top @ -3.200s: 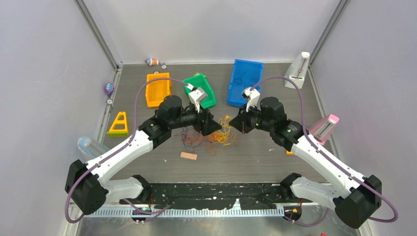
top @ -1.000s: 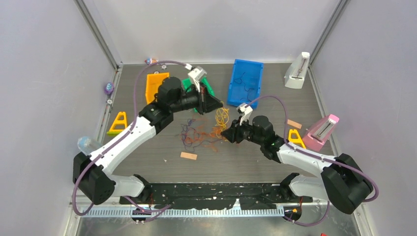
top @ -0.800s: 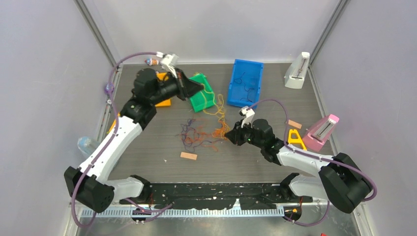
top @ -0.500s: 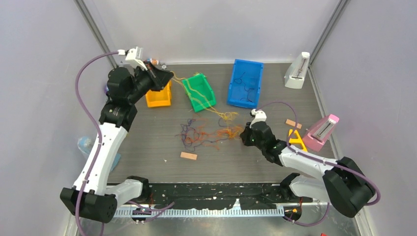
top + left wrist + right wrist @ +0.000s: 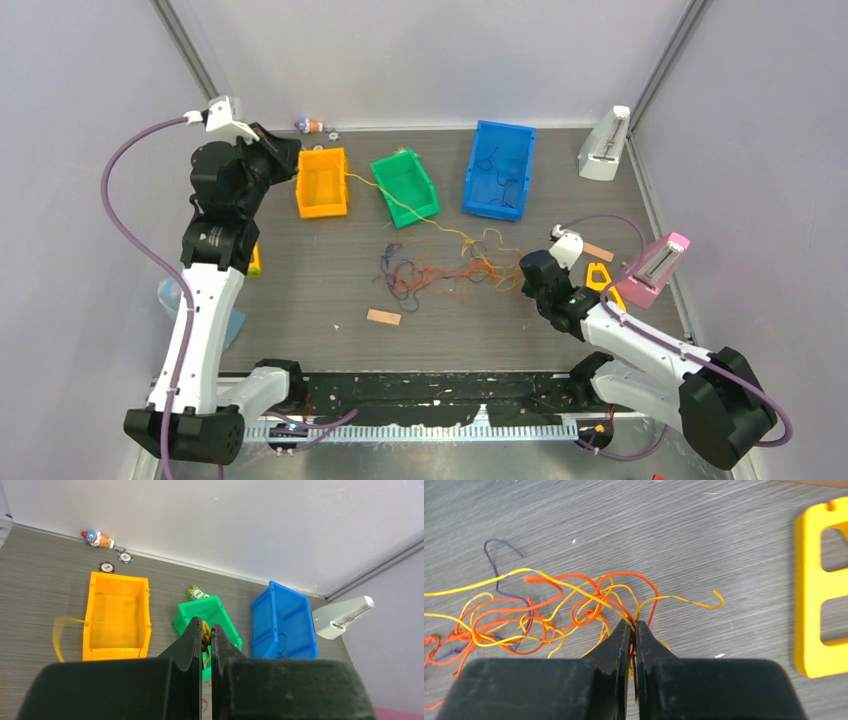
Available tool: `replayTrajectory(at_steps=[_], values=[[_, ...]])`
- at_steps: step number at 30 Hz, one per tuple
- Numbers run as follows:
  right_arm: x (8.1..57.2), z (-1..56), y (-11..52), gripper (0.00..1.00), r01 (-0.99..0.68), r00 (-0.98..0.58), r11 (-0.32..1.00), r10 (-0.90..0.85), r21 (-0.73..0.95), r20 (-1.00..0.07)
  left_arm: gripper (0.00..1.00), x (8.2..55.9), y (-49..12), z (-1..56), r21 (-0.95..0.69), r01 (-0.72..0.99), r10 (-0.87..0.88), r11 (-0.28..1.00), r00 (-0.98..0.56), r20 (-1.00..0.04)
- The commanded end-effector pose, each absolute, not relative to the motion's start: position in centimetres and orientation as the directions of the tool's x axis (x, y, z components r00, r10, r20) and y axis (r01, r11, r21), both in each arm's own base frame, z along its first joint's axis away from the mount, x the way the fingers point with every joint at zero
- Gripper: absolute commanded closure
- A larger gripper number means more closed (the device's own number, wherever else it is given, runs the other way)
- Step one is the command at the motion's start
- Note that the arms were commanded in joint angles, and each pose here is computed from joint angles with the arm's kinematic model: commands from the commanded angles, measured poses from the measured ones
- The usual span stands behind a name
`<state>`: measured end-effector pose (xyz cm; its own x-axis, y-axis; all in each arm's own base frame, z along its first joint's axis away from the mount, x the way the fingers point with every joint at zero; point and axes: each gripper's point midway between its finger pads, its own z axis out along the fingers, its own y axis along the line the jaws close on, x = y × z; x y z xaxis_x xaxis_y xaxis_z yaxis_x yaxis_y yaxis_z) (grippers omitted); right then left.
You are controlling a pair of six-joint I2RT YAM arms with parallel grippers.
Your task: Untangle the cables
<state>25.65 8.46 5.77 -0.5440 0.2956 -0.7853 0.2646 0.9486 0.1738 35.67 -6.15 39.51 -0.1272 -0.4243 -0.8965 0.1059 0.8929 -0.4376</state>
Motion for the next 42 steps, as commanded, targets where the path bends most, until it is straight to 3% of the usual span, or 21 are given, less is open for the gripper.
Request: replayTrajectory(at_steps=[1, 4, 8, 14, 20, 23, 28, 29, 31, 32, 34, 42], values=[[26.1, 8.8, 5.2, 0.9, 0.45, -0.4, 0.872, 0.388, 0.191, -0.83, 1.0, 35.8, -5.9, 42.7, -0.427, 0.136, -0.421, 0.894, -0.072, -0.904], [25.2, 9.3, 3.2, 0.91, 0.546, -0.313, 0.807, 0.445, 0.224, -0.839, 1.0, 36.3, -4.8, 42.2, -0.426, 0.071, -0.421, 0.902, -0.08, -0.904], [23.7, 8.5, 0.0, 0.92, 0.673, -0.209, 0.69, 0.525, 0.268, -0.825, 1.0, 35.7, 0.1, 43.2, -0.445, -0.071, -0.444, 0.893, 0.022, -0.896], [23.2, 8.6, -1.6, 0.95, 0.7, -0.14, 0.634, 0.574, 0.329, -0.806, 1.0, 35.2, 2.9, 43.5, -0.472, -0.131, -0.468, 0.872, 0.06, -0.882], [24.0, 10.3, -1.3, 0.95, 0.651, -0.168, 0.694, 0.527, 0.308, -0.833, 1.0, 36.1, 0.4, 43.3, -0.503, 0.005, -0.503, 0.864, 0.007, -0.864], [25.6, 11.1, 1.6, 0.95, 0.48, -0.289, 0.83, 0.454, 0.283, -0.843, 1.0, 36.4, -2.3, 44.0, -0.499, 0.135, -0.5, 0.856, -0.027, -0.865], [26.8, 11.8, 4.5, 0.88, 0.31, -0.344, 0.899, 0.41, 0.31, -0.845, 1.0, 36.9, -5.6, 45.2, -0.447, 0.22, -0.445, 0.867, -0.061, -0.893], [27.0, 12.1, 5.1, 0.85, 0.281, -0.343, 0.902, 0.413, 0.328, -0.843, 1.0, 36.9, -6.4, 45.6, -0.447, 0.242, -0.445, 0.861, -0.065, -0.893], [27.3, 12.5, 6.1, 0.62, 0.222, -0.353, 0.915, 0.397, 0.336, -0.847, 1.0, 37.0, -7.0, 46.3, -0.452, 0.262, -0.452, 0.853, -0.065, -0.89], [27.4, 12.5, 6.3, 0.31, 0.199, -0.363, 0.925, 0.376, 0.323, -0.853, 1.0, 37.1, -7.3, 46.6, -0.455, 0.272, -0.455, 0.848, -0.066, -0.888], [27.6, 12.7, 6.9, 0.01, 0.16, -0.371, 0.933, 0.359, 0.321, -0.856, 1.0, 37.2, -8.1, 47.6, -0.455, 0.305, -0.458, 0.837, -0.066, -0.886], [28.3, 13.4, 8.3, 0.05, 0.079, -0.397, 0.949, 0.31, 0.305, -0.864, 1.0, 39.6, -13.9, 49.0, -0.425, 0.468, -0.413, 0.775, -0.135, -0.901]])
